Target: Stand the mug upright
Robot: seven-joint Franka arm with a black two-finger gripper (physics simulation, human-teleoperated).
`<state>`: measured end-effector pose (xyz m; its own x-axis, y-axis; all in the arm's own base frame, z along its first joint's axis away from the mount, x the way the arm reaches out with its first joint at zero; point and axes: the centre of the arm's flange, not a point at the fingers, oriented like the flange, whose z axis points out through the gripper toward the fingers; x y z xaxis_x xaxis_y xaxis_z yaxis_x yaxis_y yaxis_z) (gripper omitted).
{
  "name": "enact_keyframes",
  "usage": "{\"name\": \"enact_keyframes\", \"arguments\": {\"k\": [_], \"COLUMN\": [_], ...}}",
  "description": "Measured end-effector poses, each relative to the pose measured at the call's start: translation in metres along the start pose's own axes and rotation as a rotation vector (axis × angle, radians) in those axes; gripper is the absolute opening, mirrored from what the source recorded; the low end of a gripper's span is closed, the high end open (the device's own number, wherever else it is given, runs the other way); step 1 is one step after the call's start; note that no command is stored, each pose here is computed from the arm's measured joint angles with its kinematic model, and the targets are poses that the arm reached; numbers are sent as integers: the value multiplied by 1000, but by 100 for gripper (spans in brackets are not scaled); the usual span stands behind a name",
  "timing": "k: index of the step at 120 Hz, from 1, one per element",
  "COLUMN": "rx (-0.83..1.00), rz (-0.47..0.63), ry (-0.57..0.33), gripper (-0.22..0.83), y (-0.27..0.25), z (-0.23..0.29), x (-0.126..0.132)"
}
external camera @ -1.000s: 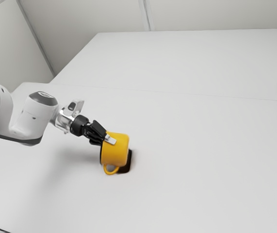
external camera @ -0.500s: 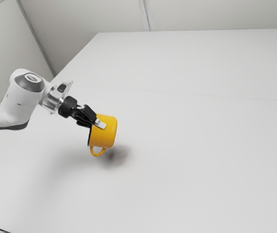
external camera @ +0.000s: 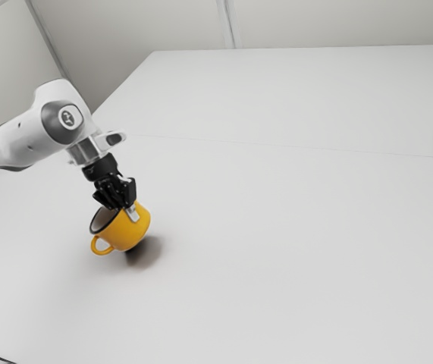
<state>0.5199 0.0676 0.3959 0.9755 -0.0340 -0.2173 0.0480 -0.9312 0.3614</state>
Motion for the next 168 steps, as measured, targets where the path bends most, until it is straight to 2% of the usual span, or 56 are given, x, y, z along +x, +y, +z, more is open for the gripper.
{"name": "enact_keyframes", "arguments": {"k": [29,54,108,154,168], "rx": [220,293,368,341,324], "rz": [-66,-210,-375,-448,-459], "ry": [-60,-69,-53,20,28], "gripper": [-16,-16,-16,-15,9], "y": [40,28,34,30,31], "z": [13,20,45,62,65], "x": [16,18,54,80,83]}}
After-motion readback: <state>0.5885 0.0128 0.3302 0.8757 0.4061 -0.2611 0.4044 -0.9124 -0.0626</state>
